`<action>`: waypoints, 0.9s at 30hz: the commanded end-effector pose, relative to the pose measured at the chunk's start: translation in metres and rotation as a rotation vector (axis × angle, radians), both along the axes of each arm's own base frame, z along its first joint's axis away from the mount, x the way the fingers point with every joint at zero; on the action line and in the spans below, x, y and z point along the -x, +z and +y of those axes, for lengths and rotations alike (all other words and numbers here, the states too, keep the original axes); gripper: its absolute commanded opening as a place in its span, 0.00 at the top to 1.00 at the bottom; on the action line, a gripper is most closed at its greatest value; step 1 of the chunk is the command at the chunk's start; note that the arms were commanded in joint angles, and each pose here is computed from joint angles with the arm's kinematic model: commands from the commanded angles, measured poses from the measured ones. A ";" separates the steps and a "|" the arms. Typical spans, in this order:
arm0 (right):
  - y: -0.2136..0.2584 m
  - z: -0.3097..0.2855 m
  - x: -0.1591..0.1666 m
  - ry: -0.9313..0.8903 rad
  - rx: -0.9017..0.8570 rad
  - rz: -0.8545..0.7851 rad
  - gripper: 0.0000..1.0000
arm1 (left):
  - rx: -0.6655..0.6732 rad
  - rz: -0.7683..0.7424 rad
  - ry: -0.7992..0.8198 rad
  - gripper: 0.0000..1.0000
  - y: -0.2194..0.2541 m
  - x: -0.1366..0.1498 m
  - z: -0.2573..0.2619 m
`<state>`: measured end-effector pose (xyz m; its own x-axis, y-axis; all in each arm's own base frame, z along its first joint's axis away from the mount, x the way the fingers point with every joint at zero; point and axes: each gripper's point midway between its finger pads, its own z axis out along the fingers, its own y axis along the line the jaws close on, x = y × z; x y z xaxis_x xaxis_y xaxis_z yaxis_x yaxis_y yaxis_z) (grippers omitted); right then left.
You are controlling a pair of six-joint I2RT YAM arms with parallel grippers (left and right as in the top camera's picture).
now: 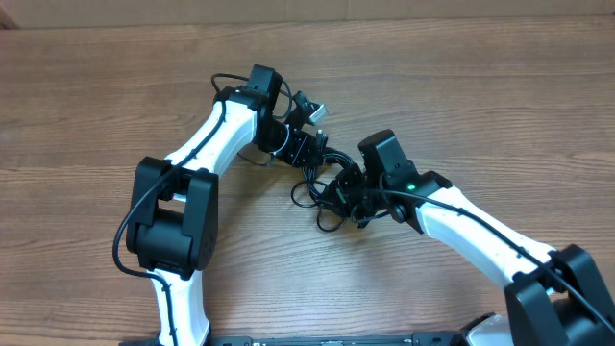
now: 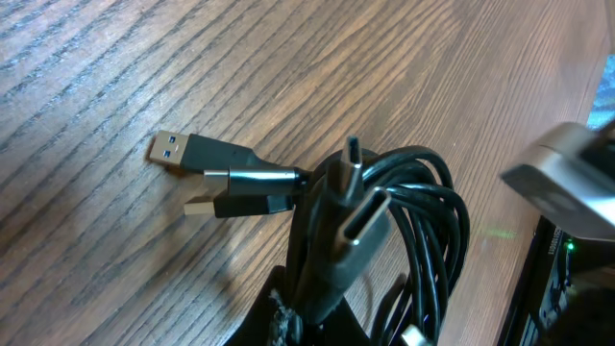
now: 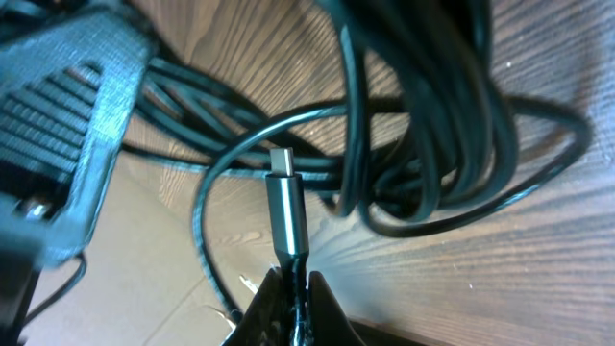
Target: Untangle cables
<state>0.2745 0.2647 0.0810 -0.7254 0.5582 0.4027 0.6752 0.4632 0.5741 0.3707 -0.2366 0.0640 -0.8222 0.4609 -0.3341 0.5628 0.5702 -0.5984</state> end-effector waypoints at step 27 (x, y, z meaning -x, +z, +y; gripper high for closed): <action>0.029 -0.044 -0.065 0.008 0.047 -0.315 0.59 | 0.076 -0.040 -0.038 0.96 0.024 -0.001 -0.011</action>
